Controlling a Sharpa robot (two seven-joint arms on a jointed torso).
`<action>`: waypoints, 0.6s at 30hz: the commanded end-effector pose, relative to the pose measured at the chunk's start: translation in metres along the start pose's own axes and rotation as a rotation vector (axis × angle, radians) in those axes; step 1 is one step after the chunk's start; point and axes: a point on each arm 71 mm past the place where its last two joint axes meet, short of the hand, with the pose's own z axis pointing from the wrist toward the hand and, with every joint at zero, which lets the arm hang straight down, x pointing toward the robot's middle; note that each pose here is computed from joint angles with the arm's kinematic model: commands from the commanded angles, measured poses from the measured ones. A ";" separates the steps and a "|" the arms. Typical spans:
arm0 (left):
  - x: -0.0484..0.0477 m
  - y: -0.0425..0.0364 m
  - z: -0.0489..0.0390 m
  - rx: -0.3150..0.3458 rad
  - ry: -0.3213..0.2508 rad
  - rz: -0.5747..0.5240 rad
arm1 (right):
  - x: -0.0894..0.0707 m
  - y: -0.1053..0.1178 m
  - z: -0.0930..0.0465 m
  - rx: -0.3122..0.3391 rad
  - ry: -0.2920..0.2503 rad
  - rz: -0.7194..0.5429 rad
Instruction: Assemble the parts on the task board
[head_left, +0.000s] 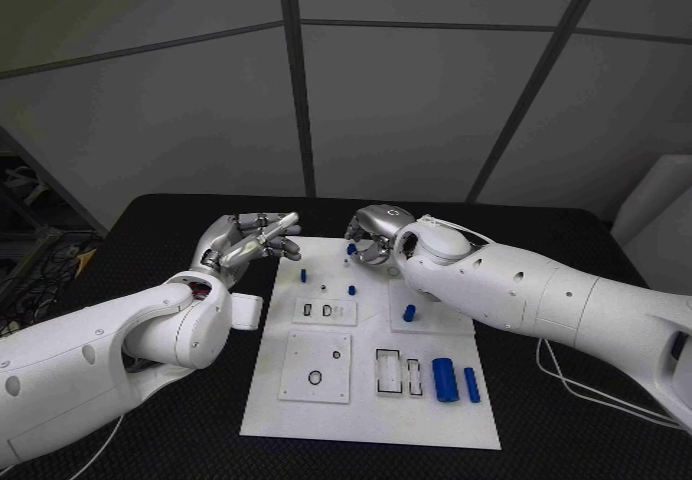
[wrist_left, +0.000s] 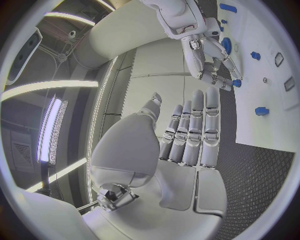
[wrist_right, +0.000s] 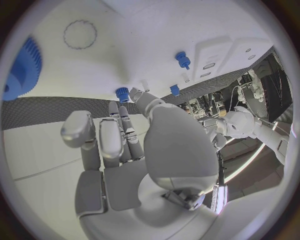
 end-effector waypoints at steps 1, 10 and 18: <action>0.0009 -0.0013 0.0005 0.006 0.012 -0.002 | -0.003 -0.001 0.000 0.003 -0.026 0.008; -0.0031 -0.0005 0.0008 0.002 0.008 0.001 | -0.018 -0.019 -0.023 0.015 -0.124 0.054; -0.0133 0.0028 0.0040 -0.003 -0.010 0.011 | -0.034 -0.055 -0.063 0.109 -0.067 0.150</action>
